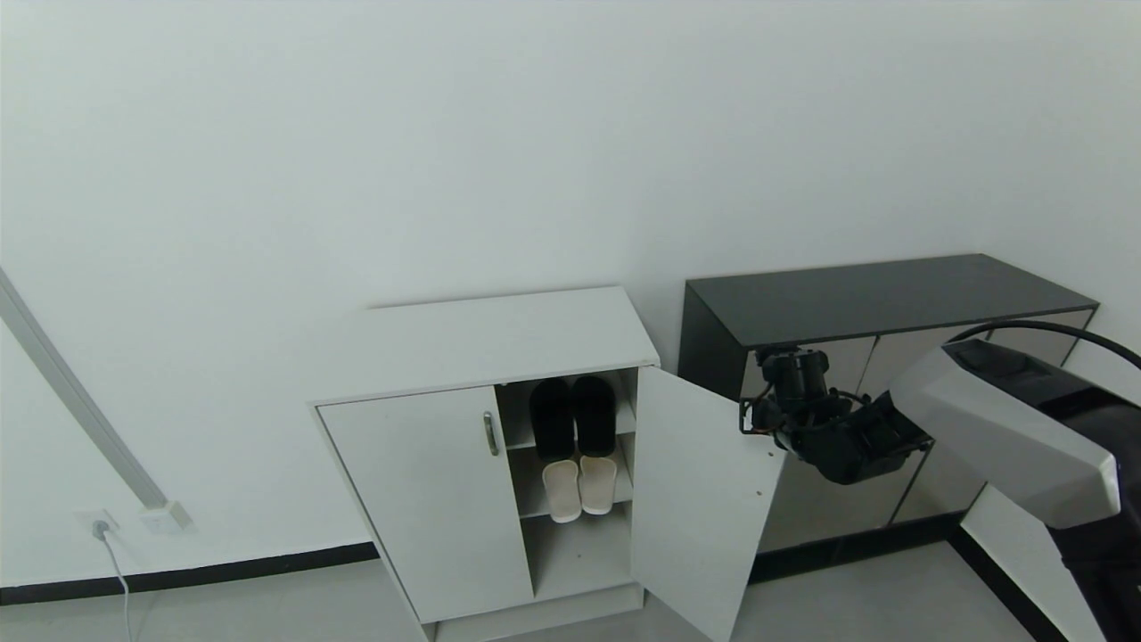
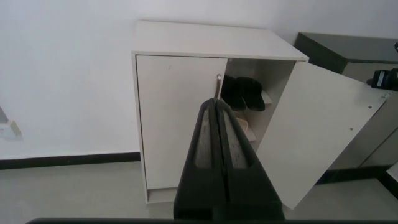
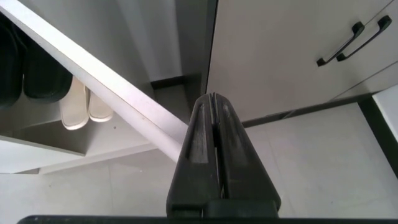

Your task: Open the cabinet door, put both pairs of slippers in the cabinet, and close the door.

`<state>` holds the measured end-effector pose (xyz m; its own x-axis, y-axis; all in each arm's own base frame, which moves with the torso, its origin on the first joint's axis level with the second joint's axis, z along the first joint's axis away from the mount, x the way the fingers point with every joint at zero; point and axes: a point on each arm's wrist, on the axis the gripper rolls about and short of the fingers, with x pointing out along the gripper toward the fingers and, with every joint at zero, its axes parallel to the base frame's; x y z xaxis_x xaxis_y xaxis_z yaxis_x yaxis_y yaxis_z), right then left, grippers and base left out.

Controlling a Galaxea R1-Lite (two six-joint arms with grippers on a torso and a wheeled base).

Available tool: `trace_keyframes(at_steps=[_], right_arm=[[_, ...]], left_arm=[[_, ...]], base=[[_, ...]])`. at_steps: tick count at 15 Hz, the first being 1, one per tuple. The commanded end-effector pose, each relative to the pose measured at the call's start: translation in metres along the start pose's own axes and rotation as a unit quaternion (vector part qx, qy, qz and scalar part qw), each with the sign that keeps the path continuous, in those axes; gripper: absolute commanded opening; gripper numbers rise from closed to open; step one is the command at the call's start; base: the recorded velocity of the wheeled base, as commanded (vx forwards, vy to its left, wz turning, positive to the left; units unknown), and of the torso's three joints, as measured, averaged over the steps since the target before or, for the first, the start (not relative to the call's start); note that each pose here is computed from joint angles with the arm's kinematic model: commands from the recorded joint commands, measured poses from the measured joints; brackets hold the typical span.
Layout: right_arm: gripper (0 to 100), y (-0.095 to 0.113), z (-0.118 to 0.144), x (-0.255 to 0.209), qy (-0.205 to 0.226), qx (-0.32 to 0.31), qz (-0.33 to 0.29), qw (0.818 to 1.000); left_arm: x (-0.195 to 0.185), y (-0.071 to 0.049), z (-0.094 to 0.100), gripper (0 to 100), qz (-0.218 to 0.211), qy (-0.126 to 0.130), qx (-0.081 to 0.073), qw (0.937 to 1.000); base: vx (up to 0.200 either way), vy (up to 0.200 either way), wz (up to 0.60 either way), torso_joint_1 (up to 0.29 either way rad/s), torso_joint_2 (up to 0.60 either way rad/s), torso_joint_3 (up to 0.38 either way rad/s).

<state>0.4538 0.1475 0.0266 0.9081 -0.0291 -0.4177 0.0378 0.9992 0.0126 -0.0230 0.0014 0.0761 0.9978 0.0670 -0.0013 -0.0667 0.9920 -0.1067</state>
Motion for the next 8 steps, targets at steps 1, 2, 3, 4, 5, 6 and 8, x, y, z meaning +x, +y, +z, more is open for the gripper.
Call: trace_keyframes(at_steps=[1, 2, 3, 4, 5, 6, 8], right_arm=[[0, 0.006, 0.004, -0.011, -0.002, -0.002, 0.008, 1.0], [0, 0.01, 0.004, -0.016, -0.001, -0.005, 0.012, 1.0], [0, 0.017, 0.002, -0.022, 0.002, -0.01, 0.019, 1.0], [0, 0.023, 0.001, -0.029, 0.003, -0.014, 0.027, 1.0], [0, 0.025, 0.001, -0.032, 0.003, -0.015, 0.029, 0.999], [0, 0.037, 0.0, -0.046, 0.002, -0.02, 0.046, 0.999], [0, 0.045, -0.001, -0.054, 0.002, -0.021, 0.056, 0.998]], left_arm=[[0.0, 0.0, 0.0, 0, 0.0, 0.001, 0.0, 1.0], [0.0, 0.0, 0.0, 0, 0.0, 0.0, 0.0, 1.0], [0.0, 0.0, 0.0, 0, 0.0, 0.001, 0.0, 1.0], [0.0, 0.0, 0.0, 0, 0.0, 0.001, 0.0, 1.0], [0.0, 0.0, 0.0, 0, 0.0, 0.001, 0.0, 1.0], [0.0, 0.0, 0.0, 0, 0.0, 0.001, 0.0, 1.0], [0.0, 0.0, 0.0, 0, 0.0, 0.001, 0.001, 1.0]], base=[[0.0, 0.0, 0.0, 0.0, 0.0, 0.0], [0.0, 0.0, 0.0, 0.0, 0.0, 0.0], [0.0, 0.0, 0.0, 0.0, 0.0, 0.0], [0.0, 0.0, 0.0, 0.0, 0.0, 0.0], [0.0, 0.0, 0.0, 0.0, 0.0, 0.0], [0.0, 0.0, 0.0, 0.0, 0.0, 0.0], [0.0, 0.0, 0.0, 0.0, 0.0, 0.0]])
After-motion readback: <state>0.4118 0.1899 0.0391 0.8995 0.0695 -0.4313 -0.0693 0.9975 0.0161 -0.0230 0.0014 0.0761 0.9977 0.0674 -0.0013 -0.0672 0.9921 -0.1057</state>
